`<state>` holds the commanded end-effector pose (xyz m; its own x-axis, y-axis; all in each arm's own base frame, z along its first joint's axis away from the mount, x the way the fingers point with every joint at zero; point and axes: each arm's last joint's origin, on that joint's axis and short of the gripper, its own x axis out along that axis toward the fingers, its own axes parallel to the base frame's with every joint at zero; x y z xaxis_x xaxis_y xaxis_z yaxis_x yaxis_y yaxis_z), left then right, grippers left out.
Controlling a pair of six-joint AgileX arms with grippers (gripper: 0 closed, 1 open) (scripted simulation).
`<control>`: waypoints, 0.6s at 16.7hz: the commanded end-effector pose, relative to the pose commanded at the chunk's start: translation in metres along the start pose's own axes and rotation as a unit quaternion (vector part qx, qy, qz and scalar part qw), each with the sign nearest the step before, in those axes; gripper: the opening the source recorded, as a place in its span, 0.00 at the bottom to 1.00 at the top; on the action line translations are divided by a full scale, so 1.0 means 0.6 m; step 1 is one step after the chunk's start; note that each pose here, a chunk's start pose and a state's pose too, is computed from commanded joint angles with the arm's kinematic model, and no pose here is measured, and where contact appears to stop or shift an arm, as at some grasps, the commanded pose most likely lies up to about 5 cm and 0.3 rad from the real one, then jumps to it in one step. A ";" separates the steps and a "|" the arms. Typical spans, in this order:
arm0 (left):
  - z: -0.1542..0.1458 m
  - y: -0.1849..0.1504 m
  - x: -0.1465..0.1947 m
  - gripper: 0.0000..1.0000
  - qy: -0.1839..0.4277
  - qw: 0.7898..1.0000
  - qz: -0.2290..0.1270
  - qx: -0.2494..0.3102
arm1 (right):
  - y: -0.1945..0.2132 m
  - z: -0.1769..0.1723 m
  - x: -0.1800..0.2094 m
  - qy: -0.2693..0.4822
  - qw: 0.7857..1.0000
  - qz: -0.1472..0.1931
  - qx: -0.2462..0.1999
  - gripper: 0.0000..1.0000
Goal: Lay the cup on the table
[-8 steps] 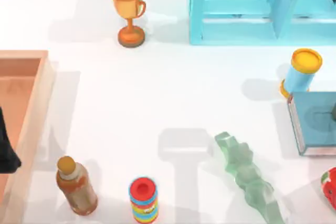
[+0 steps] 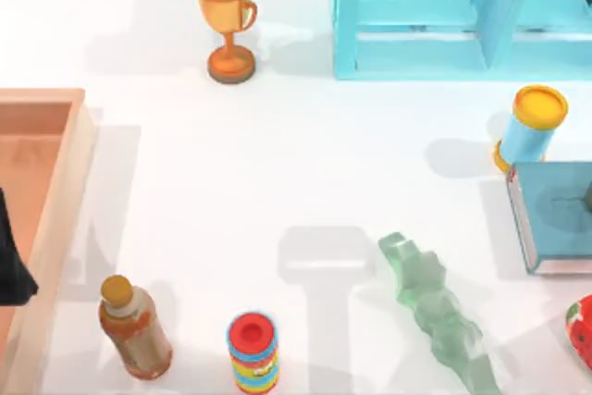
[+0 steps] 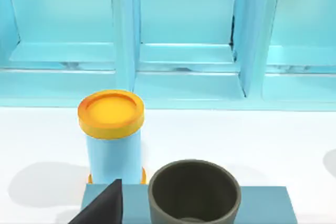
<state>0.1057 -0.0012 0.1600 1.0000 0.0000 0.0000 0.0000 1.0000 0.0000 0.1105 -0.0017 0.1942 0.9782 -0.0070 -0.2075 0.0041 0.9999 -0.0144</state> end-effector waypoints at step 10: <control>0.000 0.000 0.000 1.00 0.000 1.000 0.000 0.000 | -0.010 0.219 0.139 0.355 0.935 0.002 0.005 1.00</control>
<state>0.1057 -0.0012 0.1600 1.0000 0.0000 0.0000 0.0000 1.0000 0.0000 0.2193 -0.0063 0.3053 0.5938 -0.0077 -0.8046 0.0064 1.0000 -0.0049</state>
